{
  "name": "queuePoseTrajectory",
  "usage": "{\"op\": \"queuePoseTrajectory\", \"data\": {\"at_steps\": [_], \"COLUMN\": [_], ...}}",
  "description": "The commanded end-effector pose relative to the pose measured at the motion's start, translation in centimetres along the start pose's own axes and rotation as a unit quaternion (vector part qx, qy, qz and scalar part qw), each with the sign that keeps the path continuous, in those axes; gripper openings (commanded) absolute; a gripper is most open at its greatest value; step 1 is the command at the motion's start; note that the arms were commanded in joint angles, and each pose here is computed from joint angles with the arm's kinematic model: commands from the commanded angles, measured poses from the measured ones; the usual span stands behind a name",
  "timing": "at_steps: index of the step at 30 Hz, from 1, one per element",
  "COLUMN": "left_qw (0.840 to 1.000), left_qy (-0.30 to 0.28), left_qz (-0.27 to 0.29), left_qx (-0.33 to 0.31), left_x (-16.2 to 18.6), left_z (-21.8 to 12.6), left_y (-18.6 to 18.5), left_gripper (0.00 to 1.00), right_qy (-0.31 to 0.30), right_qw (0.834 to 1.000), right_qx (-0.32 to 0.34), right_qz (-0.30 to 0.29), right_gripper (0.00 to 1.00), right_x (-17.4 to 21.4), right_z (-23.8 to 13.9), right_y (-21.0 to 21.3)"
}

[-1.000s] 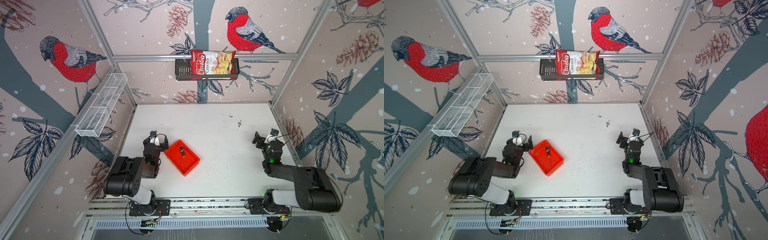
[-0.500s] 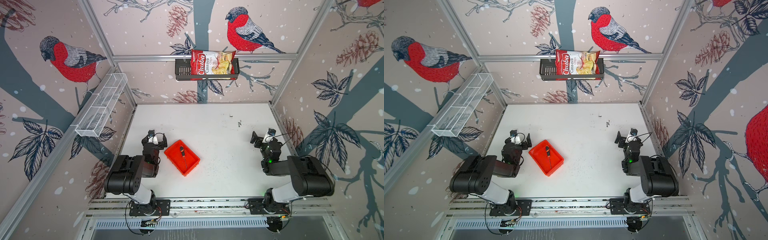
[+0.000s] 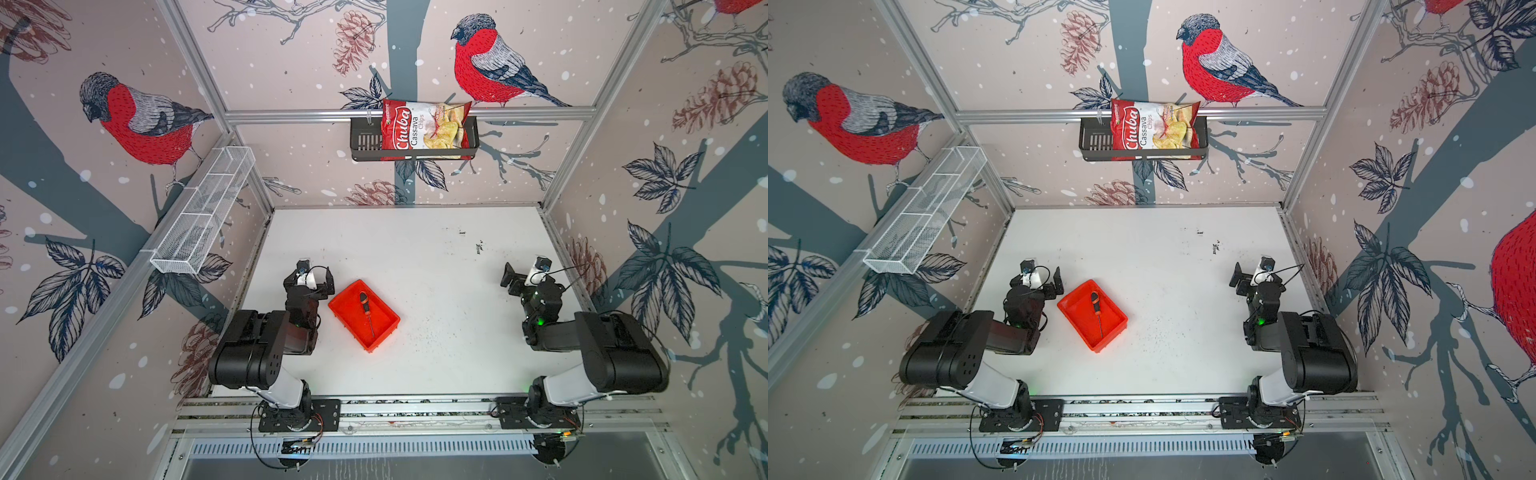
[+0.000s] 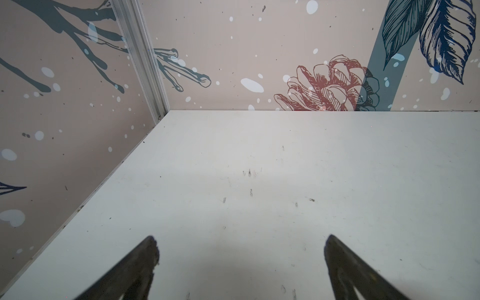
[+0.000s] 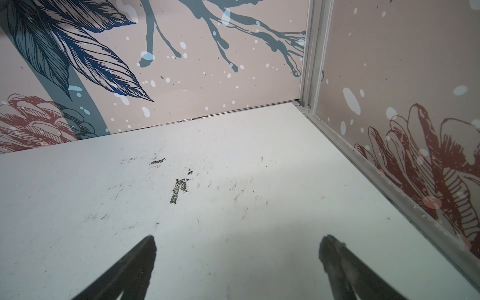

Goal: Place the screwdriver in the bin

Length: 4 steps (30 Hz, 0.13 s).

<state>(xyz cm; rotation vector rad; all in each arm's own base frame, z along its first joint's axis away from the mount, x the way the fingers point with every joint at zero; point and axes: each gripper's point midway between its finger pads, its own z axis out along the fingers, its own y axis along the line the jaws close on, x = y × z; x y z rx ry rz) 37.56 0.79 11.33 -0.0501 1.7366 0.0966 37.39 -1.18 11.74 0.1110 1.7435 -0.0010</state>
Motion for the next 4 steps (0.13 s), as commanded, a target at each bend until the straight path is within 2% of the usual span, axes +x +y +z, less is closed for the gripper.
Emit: {"op": "queuePoseTrajectory", "data": {"at_steps": [1,4], "left_qw": [1.000,0.999], "left_qy": [-0.030,-0.031], "left_qz": [-0.008,-0.008], "left_qx": [-0.002,-0.002], "left_x": [-1.57,-1.57], "left_z": [0.07,-0.01], "left_y": [0.07,0.06], "left_gripper": [0.99,0.99], "right_qy": [-0.011,-0.008], "right_qw": [1.000,1.000], "right_qx": [0.001,0.000], "right_qz": [-0.002,-0.002], "right_gripper": [1.00,0.99], "right_x": [-0.63,-0.58], "right_z": [0.02,0.03], "right_y": [0.01,0.01]}}
